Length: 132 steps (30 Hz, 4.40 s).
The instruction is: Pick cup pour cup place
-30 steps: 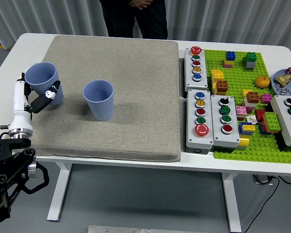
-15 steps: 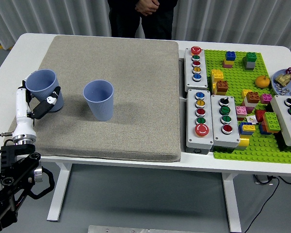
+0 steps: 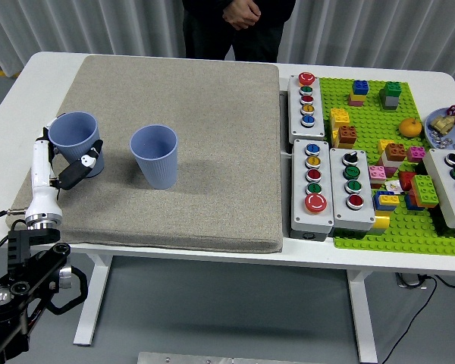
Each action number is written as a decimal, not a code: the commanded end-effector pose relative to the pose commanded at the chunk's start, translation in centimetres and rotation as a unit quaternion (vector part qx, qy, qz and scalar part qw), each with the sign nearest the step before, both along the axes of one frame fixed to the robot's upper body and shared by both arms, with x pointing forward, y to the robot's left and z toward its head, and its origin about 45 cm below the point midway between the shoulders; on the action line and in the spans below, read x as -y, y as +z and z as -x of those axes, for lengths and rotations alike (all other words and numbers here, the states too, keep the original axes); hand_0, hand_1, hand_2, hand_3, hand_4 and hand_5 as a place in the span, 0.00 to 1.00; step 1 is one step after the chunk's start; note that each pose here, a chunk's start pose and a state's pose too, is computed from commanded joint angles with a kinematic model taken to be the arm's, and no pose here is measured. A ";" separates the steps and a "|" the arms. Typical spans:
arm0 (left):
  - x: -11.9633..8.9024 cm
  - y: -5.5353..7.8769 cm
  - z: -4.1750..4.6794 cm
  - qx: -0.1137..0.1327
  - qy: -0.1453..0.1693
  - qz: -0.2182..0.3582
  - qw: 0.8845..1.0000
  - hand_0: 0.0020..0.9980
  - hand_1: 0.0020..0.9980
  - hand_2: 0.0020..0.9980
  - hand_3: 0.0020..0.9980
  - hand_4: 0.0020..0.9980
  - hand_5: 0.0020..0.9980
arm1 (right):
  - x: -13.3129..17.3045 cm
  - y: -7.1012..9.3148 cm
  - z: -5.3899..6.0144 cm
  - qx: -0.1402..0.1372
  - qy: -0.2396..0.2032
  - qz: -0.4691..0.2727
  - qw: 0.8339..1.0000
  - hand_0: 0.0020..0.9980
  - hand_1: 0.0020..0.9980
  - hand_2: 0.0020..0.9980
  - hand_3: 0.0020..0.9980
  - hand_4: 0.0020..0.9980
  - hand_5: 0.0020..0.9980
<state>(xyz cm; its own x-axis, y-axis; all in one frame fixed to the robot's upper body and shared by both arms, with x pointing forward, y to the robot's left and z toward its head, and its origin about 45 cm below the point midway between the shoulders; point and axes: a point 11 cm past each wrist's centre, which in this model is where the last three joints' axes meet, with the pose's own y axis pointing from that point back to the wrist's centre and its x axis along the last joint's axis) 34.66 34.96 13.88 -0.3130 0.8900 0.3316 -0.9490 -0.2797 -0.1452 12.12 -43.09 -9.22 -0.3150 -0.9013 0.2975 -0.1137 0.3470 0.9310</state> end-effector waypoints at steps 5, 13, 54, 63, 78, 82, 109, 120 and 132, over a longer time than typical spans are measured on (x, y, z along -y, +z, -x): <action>0.1 -0.1 -0.06 -0.006 -0.006 -0.001 1.000 0.48 0.58 0.71 0.67 0.63 0.06 | 0.0 0.0 0.0 0.000 0.000 0.000 1.000 0.74 0.71 0.73 0.65 0.22 0.43; 0.4 -0.5 0.11 -0.015 -0.020 -0.018 1.000 0.50 0.61 0.75 0.73 0.76 0.18 | -0.1 -0.1 0.2 -0.002 0.001 -0.001 1.000 0.74 0.71 0.73 0.65 0.21 0.42; -0.3 -0.2 0.12 -0.040 -0.039 -0.026 0.998 0.83 0.88 1.00 1.00 0.96 0.41 | -0.1 0.0 0.0 -0.001 0.001 -0.001 1.000 0.74 0.71 0.73 0.65 0.22 0.43; -0.8 0.1 0.89 -0.036 -0.041 -0.041 0.998 0.83 0.88 1.00 1.00 0.99 0.45 | 0.0 0.0 0.0 -0.001 0.001 0.000 1.000 0.74 0.71 0.73 0.65 0.22 0.42; -2.9 0.3 2.87 -0.034 -0.024 -0.037 0.998 0.84 0.88 1.00 1.00 1.00 0.47 | -0.1 -0.2 0.7 -0.009 0.003 -0.001 1.000 0.74 0.71 0.73 0.65 0.22 0.42; -3.1 0.6 3.98 -0.030 -0.027 -0.039 0.998 0.83 0.88 1.00 1.00 1.00 0.47 | -0.1 -0.2 0.8 -0.011 0.004 -0.001 1.000 0.74 0.71 0.73 0.65 0.22 0.42; -4.4 3.0 4.30 0.038 0.009 0.213 0.976 0.79 0.81 1.00 1.00 1.00 0.52 | 0.2 0.0 0.3 -0.005 0.002 0.001 1.000 0.74 0.71 0.73 0.64 0.21 0.42; -4.3 4.5 3.39 0.055 0.005 0.184 0.981 0.78 0.81 0.99 1.00 1.00 0.54 | 0.2 0.0 0.4 -0.005 0.001 0.002 1.000 0.74 0.71 0.73 0.64 0.21 0.42; -5.7 7.6 1.28 0.096 0.018 0.204 0.974 0.77 0.79 0.93 0.91 0.75 1.00 | 0.1 -0.1 0.7 -0.008 0.002 0.001 1.000 0.74 0.71 0.73 0.64 0.21 0.42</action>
<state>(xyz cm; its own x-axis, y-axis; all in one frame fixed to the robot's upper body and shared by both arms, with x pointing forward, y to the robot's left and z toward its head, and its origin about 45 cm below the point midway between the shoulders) 33.38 40.69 21.52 -0.3670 0.9232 -0.1142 -0.9042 -0.3829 -0.1891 11.47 -43.17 -9.35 -0.3073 -0.9016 0.3045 -0.0999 0.3488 0.9319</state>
